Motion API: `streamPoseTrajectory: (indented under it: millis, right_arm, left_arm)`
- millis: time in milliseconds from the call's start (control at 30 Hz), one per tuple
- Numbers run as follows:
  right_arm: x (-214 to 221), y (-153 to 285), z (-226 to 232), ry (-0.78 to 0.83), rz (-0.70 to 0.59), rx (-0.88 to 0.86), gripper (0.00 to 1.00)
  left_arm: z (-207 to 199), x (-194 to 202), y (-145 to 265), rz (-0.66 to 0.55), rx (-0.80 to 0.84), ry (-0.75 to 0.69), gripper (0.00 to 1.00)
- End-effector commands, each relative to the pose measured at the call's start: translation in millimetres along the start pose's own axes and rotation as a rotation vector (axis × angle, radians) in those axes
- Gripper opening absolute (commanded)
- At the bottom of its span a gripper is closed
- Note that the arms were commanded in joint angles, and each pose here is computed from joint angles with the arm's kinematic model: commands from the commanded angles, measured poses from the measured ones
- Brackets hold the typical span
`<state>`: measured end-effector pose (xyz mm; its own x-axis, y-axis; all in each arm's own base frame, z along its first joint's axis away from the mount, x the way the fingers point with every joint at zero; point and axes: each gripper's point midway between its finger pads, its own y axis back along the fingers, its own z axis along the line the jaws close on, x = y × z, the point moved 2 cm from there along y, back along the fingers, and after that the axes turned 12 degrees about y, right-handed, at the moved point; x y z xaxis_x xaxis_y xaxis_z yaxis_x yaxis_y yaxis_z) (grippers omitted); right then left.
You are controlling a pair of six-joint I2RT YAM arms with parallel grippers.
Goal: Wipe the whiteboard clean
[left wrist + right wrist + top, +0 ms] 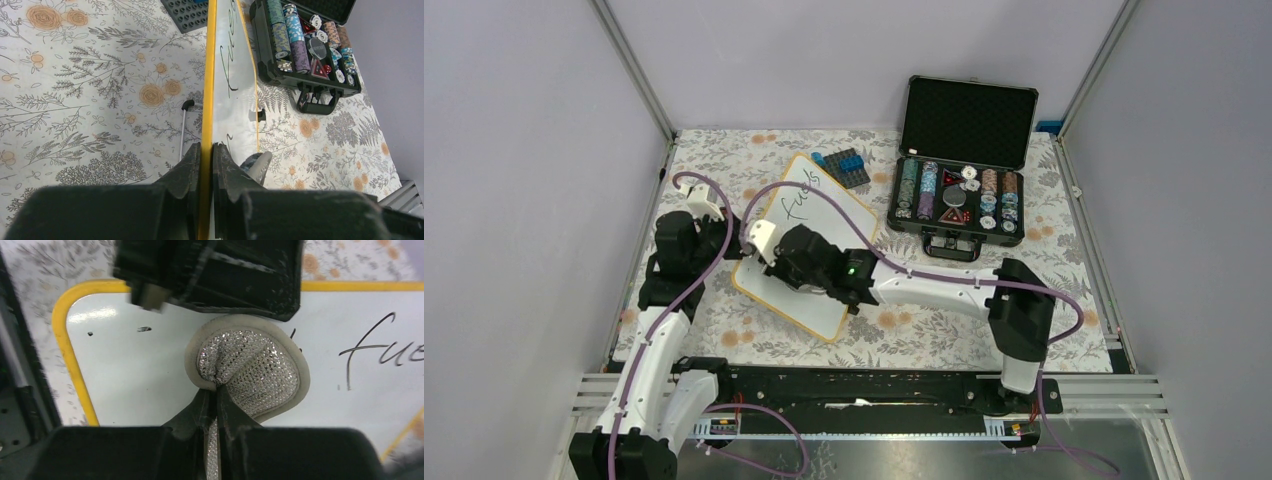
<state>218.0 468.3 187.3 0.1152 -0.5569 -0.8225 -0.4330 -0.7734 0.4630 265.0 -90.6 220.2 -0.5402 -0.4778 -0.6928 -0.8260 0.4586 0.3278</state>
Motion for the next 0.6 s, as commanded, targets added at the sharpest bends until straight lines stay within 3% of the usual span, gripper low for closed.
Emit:
streamPoseTrajectory:
  millis: [0, 133, 267, 400, 567]
  right_arm:
    - [-6.1, -10.9, 46.0, 0.286, 0.075, -0.021, 0.00]
    - [-35.6, -6.7, 54.8, 0.411, 0.030, -0.019, 0.00]
    - [-47.3, -2.8, 62.8, 0.431, -0.048, -0.036, 0.00]
    - [-38.1, 0.6, 55.7, 0.305, -0.108, 0.033, 0.00]
    - [9.7, 9.5, 39.7, 0.032, -0.113, 0.063, 0.00]
  left_arm:
    - [-25.3, 13.3, 5.9, 0.072, 0.114, 0.003, 0.00]
    - [-26.3, 12.1, 6.3, 0.068, 0.117, 0.003, 0.00]
    - [-25.4, 12.1, 6.8, 0.064, 0.112, 0.001, 0.00]
    - [-25.4, 11.5, 7.2, 0.059, 0.110, 0.000, 0.00]
    - [-24.0, 16.7, 2.6, 0.097, 0.116, 0.020, 0.00]
